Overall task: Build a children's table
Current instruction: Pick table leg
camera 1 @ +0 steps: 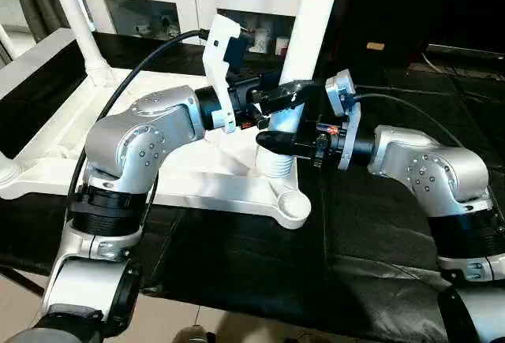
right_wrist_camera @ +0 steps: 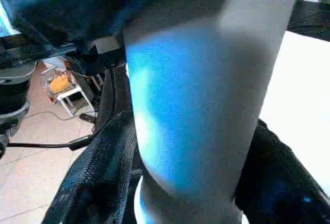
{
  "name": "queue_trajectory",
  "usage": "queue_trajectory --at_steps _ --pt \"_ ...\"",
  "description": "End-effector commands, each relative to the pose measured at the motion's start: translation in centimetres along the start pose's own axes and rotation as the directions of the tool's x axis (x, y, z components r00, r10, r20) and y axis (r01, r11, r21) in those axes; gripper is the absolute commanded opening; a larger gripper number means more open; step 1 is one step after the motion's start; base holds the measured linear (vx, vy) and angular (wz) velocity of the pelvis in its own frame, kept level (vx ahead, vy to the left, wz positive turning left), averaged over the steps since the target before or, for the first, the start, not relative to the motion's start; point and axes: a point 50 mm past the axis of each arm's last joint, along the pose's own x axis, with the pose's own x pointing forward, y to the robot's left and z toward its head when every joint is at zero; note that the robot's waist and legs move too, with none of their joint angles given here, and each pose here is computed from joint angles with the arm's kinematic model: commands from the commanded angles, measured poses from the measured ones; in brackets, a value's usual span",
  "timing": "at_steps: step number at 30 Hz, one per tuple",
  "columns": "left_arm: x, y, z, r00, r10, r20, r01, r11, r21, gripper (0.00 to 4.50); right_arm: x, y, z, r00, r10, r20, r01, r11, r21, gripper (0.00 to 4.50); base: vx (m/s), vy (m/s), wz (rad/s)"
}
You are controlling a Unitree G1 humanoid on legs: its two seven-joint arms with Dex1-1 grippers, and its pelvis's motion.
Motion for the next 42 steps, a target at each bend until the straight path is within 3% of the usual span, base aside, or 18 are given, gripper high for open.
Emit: queue_trajectory --at_steps 1,4,13,24,27,33,38,42 --pt "0.1 -0.3 1.2 1.000 -0.010 0.026 0.009 0.999 0.041 1.93 -0.1 0.0 -0.2 1.000 0.003 0.009 -0.003 1.000 0.005 2.77 0.000 0.000 0.00" --pt "0.1 -0.3 1.2 1.000 -0.012 0.025 0.011 0.999 0.041 1.93 -0.1 0.0 -0.2 1.000 0.008 0.011 -0.008 1.000 0.005 2.77 0.000 0.000 0.00" --pt "0.1 -0.3 1.2 1.000 -0.015 0.026 0.014 0.999 0.040 1.93 -0.2 0.0 -0.2 1.000 0.011 0.011 -0.011 1.000 0.002 2.03 0.000 0.000 0.00" --pt "0.1 -0.5 1.7 0.997 -0.024 0.079 0.024 1.000 -0.003 1.93 -0.3 -0.3 -0.2 0.999 -0.023 0.022 0.023 0.999 0.032 1.95 0.000 0.000 0.00" --pt "0.1 -0.8 2.3 0.989 -0.051 0.140 0.059 0.997 -0.051 2.63 -0.4 -0.3 -0.2 0.999 -0.022 0.034 0.021 0.999 0.034 1.95 0.000 0.000 0.00" --pt "0.0 -1.7 3.8 0.946 -0.121 0.299 0.170 0.975 -0.143 3.07 -0.4 -0.1 -0.1 0.998 -0.012 0.064 0.012 1.000 0.000 1.95 0.000 0.000 0.00" --pt "0.2 -1.3 3.7 0.944 -0.068 0.324 0.128 0.978 -0.167 3.50 -0.3 -0.1 0.0 0.996 -0.014 0.084 0.015 1.000 -0.013 1.95 0.000 0.000 0.00" --pt "-0.2 -0.7 4.6 0.914 -0.023 0.405 0.109 0.976 -0.189 3.76 -0.3 -0.2 0.1 0.994 -0.036 0.104 0.039 0.999 -0.026 1.95 0.000 0.000 0.00"
